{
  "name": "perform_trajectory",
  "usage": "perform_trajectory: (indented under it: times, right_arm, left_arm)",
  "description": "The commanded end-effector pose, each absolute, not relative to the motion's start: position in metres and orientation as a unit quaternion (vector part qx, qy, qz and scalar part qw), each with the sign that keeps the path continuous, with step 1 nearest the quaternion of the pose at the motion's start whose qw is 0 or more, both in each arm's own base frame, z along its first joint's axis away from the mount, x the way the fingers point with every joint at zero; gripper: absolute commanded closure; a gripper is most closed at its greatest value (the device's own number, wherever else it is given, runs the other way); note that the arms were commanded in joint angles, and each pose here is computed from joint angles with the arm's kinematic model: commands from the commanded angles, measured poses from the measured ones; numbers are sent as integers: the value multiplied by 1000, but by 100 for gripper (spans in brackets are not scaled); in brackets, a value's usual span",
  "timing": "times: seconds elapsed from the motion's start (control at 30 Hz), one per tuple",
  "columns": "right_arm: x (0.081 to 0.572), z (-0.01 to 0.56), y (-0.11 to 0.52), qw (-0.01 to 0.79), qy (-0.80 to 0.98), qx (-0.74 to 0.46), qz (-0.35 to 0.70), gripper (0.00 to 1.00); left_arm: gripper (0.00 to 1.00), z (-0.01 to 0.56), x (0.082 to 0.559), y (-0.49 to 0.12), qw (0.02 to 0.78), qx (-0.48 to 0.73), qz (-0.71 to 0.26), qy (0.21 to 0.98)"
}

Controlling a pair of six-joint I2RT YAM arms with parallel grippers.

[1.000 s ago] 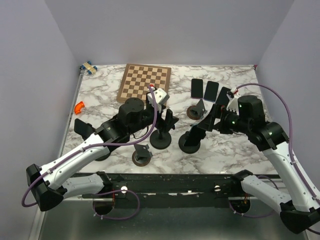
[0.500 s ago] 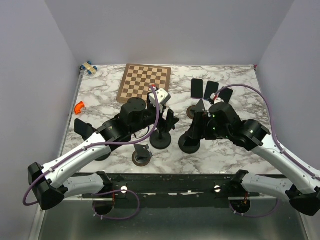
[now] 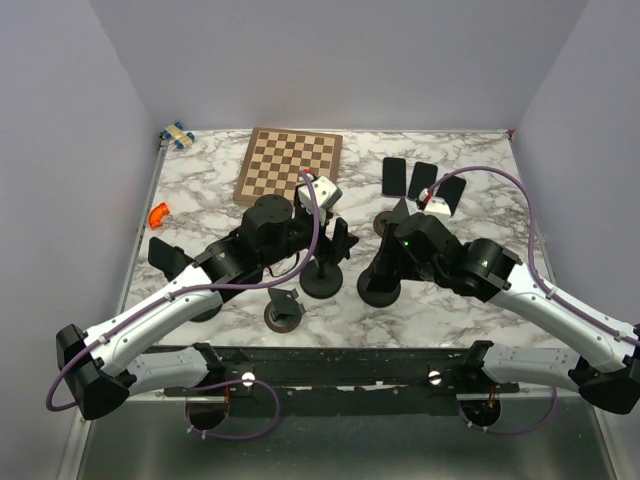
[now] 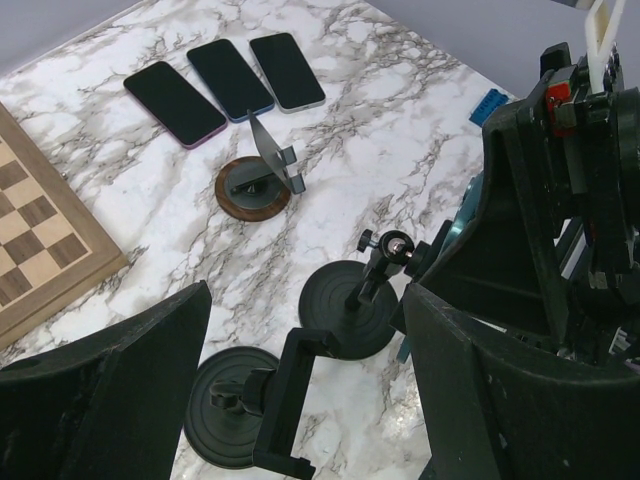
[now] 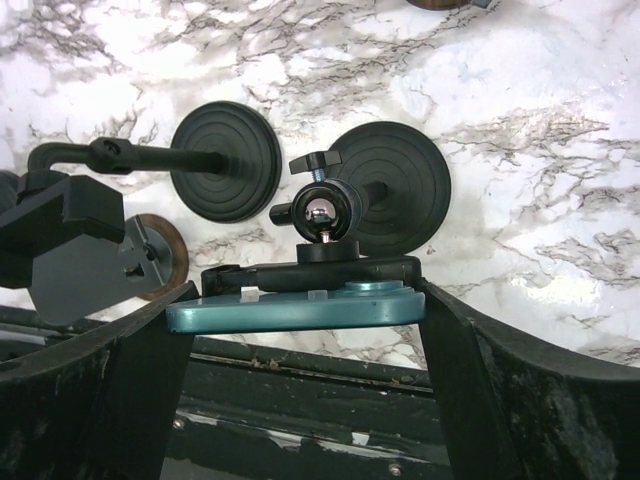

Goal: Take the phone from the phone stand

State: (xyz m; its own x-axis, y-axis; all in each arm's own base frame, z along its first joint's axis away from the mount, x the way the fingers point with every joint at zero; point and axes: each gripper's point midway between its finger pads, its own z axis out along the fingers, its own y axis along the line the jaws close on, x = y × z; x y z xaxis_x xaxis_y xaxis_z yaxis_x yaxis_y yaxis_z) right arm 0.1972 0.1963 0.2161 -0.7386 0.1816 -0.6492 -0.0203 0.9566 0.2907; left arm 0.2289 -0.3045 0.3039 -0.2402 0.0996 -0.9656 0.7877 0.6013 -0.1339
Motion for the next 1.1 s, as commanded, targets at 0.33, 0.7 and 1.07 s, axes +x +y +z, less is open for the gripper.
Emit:
perform_trajectory:
  times: [0.33, 0.7, 1.07]
  right_arm:
    - [201, 230, 194, 384, 909, 74, 142, 16]
    - [203, 230, 194, 390, 907, 71, 140, 19]
    - [205, 228, 197, 414, 896, 30, 157, 85]
  left_arm:
    - [14, 302, 225, -312, 520, 320, -337, 717]
    - [15, 299, 223, -314, 514, 324, -342, 717]
    - [36, 294, 212, -325, 494, 341, -378, 705]
